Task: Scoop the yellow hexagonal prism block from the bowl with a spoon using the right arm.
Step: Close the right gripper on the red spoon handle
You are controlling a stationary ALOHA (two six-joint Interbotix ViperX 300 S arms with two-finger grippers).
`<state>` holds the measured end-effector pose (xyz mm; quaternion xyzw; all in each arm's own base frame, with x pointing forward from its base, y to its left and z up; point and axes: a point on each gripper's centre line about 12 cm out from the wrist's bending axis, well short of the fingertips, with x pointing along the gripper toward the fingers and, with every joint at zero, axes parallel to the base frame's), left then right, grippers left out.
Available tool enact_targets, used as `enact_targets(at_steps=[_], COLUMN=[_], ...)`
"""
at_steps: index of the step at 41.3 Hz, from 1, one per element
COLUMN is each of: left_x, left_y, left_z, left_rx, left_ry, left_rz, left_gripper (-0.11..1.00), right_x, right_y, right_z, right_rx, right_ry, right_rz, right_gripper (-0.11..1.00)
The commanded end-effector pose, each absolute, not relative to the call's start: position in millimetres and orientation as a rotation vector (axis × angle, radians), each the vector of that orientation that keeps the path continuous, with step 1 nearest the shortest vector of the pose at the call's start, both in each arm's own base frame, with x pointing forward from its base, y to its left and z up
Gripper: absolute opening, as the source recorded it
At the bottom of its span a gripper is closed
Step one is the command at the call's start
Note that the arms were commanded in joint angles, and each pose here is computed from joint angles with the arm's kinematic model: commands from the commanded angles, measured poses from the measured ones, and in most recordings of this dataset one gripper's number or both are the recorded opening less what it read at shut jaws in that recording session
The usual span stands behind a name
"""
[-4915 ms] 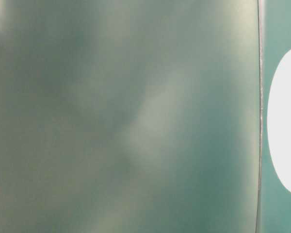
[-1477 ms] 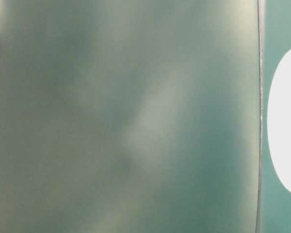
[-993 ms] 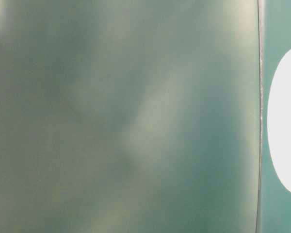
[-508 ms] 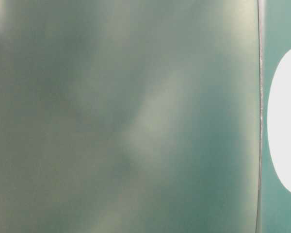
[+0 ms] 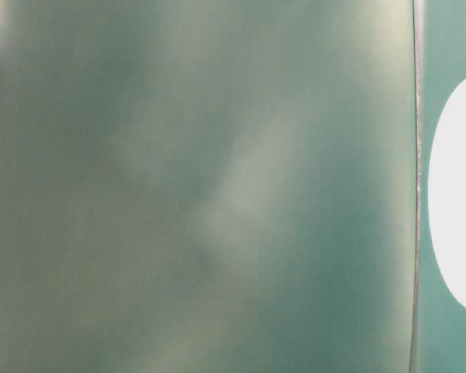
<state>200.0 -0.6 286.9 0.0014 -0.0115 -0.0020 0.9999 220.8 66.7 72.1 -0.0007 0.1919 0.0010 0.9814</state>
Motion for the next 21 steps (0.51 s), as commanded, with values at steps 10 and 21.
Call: enact_targets(at_steps=[10,21], left_x=[202.8,202.9], left_y=[-0.4,-0.4], left_z=[295.8,296.3], left_rx=[0.006,0.006], left_ry=[-0.048,-0.048], left_rz=[-0.003,-0.003], left_gripper=[0.03,0.03], right_x=[222.4,224.8], right_y=[70.0,70.9], right_z=[74.4,85.5], right_rx=[0.002,0.038], right_ry=[0.376,0.334], right_rz=[0.014,0.014], right_gripper=[0.25,0.25])
